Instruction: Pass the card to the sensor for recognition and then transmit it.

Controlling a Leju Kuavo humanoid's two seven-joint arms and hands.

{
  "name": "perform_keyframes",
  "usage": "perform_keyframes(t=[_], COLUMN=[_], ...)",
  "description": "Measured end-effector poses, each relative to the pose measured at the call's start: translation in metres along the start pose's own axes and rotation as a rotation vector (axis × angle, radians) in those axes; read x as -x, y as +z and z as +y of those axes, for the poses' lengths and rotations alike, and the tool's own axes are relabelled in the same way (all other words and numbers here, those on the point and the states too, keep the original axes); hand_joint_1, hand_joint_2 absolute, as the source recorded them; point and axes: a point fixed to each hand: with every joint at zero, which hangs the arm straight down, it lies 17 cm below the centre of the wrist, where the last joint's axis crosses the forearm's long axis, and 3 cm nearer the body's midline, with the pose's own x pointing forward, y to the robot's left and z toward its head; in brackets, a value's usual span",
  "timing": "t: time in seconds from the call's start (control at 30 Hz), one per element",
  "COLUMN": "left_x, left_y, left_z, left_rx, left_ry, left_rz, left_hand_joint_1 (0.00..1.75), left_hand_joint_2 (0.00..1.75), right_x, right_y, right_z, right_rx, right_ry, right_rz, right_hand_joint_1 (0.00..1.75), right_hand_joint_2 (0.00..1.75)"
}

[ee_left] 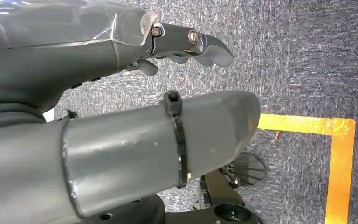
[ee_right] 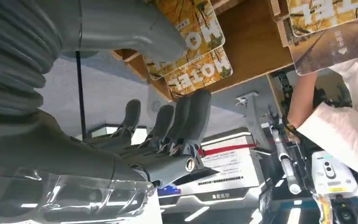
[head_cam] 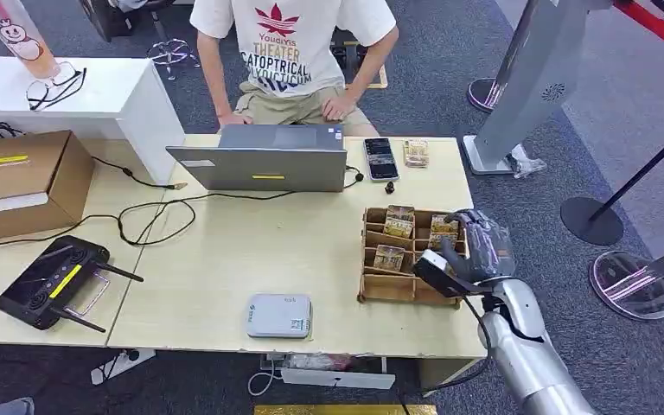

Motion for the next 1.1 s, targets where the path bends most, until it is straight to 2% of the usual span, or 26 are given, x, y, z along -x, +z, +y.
perform_keyframes(t=[0.07,0.13,0.8,0.83,0.93,1.1], left_x=[0.000,0.000,0.000,0.000,0.000,0.000], left_y=[0.000,0.000,-0.001,-0.001,-0.001,-0.001], left_z=[0.000,0.000,0.003,0.003,0.003,0.004], left_rx=[0.000,0.000,-0.005,-0.005,-0.005,-0.004], left_ry=[0.000,0.001,0.010,0.010,0.011,0.012], left_rz=[0.000,0.000,-0.002,-0.002,-0.004,-0.004], left_hand_joint_1=[0.00,0.00,0.00,0.00,0.00,0.00], left_hand_joint_2=[0.00,0.00,0.00,0.00,0.00,0.00], right_x=[0.000,0.001,0.004,0.004,0.005,0.005], right_y=[0.000,0.001,0.000,-0.001,0.000,0.000], right_z=[0.001,0.002,0.009,0.009,0.010,0.011], right_rx=[-0.005,-0.008,-0.028,-0.028,-0.032,-0.036], right_ry=[0.000,0.000,0.003,0.003,0.003,0.003], right_rz=[0.001,0.002,0.006,0.006,0.005,0.004], right_hand_joint_1=[0.77,0.84,0.86,0.93,0.96,1.24], right_hand_joint_2=[1.75,1.75,1.75,1.75,1.75,1.75])
